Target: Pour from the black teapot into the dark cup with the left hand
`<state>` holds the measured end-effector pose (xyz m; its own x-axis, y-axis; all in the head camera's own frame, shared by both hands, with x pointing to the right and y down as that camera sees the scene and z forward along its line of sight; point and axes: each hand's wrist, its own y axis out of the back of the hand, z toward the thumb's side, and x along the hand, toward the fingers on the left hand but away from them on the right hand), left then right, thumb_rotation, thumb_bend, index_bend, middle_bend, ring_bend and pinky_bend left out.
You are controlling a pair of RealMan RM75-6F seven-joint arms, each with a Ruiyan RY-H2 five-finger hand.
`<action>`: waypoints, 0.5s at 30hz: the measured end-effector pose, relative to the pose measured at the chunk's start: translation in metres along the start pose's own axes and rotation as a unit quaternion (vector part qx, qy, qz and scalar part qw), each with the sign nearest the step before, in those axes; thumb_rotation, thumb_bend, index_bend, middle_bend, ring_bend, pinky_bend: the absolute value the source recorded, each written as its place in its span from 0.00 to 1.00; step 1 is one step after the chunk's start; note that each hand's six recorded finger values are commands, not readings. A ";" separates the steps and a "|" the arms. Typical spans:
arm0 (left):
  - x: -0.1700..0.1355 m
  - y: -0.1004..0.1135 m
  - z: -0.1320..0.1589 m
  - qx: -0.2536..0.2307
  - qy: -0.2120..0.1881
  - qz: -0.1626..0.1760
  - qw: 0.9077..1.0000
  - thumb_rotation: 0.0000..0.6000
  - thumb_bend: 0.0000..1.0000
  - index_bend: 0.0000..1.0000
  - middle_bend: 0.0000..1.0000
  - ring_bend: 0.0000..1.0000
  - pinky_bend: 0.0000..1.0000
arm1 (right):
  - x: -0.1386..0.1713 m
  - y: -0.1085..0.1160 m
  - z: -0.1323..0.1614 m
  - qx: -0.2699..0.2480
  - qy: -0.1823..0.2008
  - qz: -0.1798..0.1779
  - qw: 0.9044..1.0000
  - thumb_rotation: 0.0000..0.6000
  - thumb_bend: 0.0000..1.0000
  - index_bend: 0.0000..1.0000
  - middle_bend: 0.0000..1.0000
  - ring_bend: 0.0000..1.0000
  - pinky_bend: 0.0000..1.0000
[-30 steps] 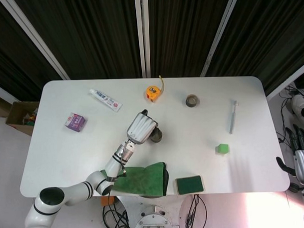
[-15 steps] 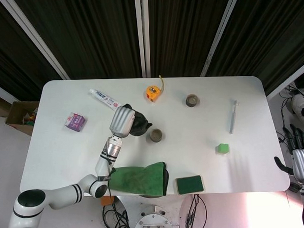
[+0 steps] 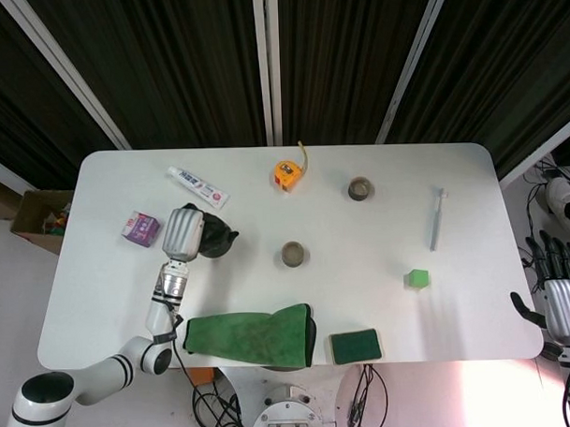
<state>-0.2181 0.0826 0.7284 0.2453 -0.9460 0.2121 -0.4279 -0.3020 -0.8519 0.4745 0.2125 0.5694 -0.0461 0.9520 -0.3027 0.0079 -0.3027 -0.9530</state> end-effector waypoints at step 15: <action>-0.025 -0.023 -0.036 0.035 0.014 -0.006 0.999 1.00 0.33 1.00 1.00 1.00 0.56 | 0.001 0.001 0.004 0.004 0.003 0.000 1.000 1.00 0.21 0.00 0.00 0.00 0.00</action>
<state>-0.2454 0.1085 0.7598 0.2253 -0.9456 0.2347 -0.3636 -0.3051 -0.8802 0.4709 0.2129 0.5681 -0.0403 0.9524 -0.3022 -0.0007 -0.3025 -0.9531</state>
